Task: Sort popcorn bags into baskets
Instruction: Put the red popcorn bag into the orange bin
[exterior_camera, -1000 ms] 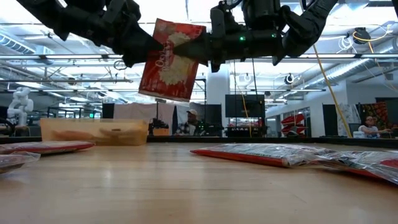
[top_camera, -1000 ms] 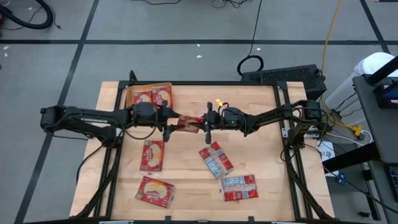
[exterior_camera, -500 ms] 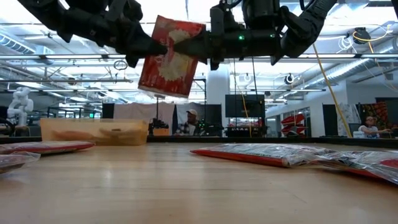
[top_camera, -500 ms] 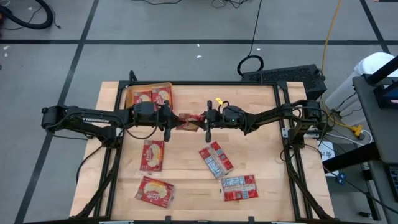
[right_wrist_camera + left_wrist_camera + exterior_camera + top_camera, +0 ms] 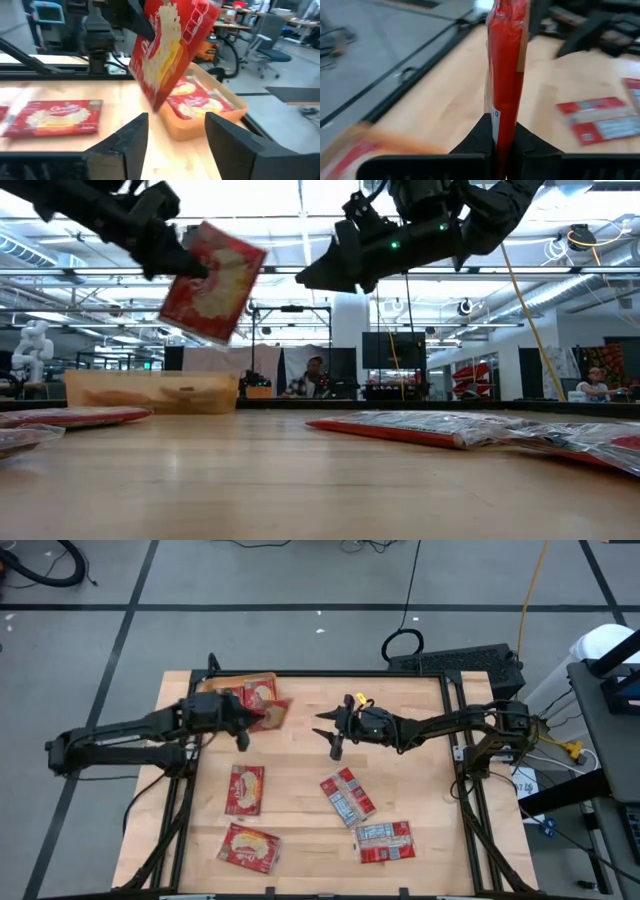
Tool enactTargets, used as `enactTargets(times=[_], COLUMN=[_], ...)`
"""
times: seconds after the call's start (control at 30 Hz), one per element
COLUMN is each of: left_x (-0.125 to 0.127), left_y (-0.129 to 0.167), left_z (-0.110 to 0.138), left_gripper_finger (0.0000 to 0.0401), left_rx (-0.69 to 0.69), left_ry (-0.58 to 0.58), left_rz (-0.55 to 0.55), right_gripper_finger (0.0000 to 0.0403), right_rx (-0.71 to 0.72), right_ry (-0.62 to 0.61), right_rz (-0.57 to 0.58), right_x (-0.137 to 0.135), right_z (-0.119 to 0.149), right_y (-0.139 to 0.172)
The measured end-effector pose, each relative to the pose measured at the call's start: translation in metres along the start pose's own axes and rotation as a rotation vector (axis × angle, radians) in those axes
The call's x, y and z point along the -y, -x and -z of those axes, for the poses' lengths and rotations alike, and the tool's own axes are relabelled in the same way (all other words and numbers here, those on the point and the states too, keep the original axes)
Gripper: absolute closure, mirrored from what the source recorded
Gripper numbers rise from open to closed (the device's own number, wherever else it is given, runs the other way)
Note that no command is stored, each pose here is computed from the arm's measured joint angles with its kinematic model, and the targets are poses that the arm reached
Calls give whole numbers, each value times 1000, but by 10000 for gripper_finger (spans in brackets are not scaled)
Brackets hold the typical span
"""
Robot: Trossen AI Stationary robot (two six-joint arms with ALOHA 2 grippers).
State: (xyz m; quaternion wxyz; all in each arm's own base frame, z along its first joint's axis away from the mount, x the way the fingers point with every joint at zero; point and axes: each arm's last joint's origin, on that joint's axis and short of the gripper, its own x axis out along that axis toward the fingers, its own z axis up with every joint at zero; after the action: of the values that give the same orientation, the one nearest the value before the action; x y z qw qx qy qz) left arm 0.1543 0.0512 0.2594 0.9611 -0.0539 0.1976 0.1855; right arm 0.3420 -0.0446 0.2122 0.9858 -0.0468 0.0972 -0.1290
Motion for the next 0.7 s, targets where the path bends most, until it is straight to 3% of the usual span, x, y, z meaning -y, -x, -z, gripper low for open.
enactTargets(times=[0.23, 0.43, 0.57, 0.7], left_x=[-24, -37, -46, -55], left_y=[36, 47, 48, 39], left_z=[12, 18, 21, 32], left_gripper_finger=[375, 386, 370, 368], left_rx=[-43, -65, -85, -131], left_ry=[61, 110, 144, 212], left_rz=[-237, -346, -414, -412], right_gripper_finger=[207, 210, 210, 210], right_rx=[-52, -77, -81, -96], right_ry=[13, 21, 28, 41], right_rz=[-8, -40, -58, -69], right_x=[-3, -13, -18, -21], right_z=[9, 21, 26, 31], right_y=[5, 11, 15, 18])
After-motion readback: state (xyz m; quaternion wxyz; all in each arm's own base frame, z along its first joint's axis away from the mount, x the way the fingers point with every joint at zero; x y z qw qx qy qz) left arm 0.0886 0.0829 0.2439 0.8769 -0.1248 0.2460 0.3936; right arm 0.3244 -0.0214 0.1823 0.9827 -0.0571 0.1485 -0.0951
